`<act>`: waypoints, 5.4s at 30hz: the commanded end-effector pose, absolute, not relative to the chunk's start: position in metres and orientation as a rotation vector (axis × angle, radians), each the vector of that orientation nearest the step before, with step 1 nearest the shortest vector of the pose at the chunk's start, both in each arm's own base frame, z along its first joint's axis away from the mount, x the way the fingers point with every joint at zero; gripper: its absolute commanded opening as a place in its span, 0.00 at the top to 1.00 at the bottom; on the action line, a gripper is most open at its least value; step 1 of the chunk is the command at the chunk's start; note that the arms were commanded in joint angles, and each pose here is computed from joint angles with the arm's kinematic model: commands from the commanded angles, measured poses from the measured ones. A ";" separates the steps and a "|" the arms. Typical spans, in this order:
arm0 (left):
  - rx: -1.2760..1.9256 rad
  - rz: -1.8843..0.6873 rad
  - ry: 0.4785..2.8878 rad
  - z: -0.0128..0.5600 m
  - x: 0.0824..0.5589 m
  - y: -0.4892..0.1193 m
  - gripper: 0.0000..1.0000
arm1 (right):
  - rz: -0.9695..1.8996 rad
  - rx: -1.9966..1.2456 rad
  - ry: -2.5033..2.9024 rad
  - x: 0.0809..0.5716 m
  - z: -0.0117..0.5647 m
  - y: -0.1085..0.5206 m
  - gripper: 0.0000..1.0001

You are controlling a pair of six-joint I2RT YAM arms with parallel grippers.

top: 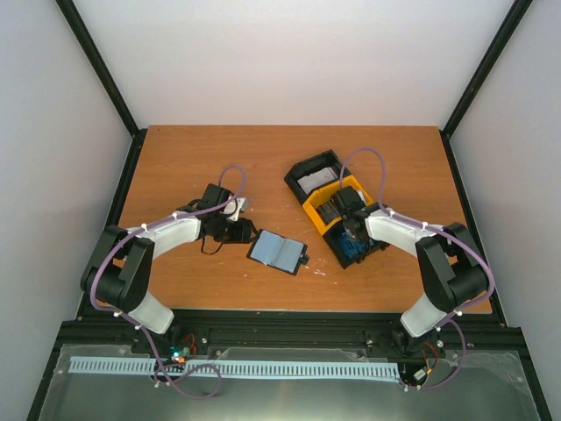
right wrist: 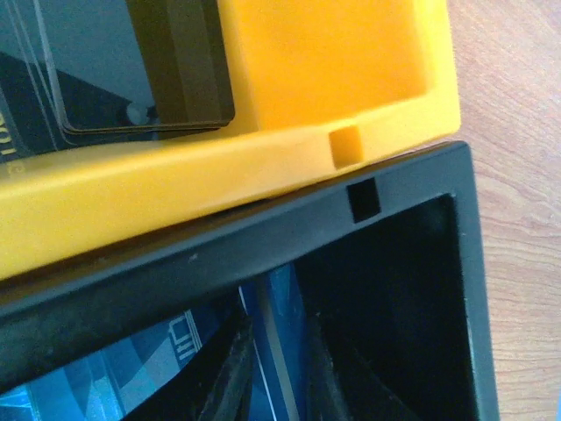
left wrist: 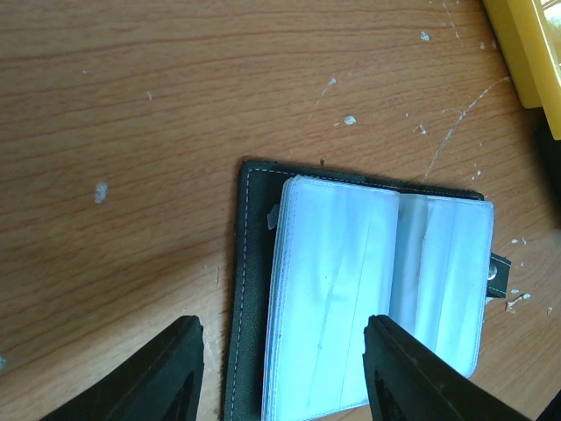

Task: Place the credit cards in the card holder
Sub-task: Pick up the credit card from the storage box, then insert the credit card into the card holder.

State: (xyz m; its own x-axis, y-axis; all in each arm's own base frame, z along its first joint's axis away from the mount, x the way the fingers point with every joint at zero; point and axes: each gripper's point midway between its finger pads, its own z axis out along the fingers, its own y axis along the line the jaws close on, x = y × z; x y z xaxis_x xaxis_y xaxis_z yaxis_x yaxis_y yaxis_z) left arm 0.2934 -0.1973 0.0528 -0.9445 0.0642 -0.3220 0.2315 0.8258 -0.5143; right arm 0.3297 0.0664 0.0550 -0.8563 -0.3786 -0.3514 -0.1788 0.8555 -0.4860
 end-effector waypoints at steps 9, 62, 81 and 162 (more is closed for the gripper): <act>0.207 -0.823 2.693 0.058 0.303 -0.199 0.49 | -0.775 -0.452 2.551 0.328 0.053 0.045 0.84; 0.052 -1.031 2.687 0.069 0.285 -0.210 0.31 | 1.238 -0.045 2.349 0.276 0.176 0.241 0.97; -0.037 -1.025 2.802 0.022 0.268 -0.205 0.76 | 1.134 0.238 2.546 0.268 0.077 0.294 0.97; 0.023 -1.037 2.735 0.051 0.248 -0.216 0.80 | 1.023 -0.037 2.696 0.248 0.056 0.307 0.70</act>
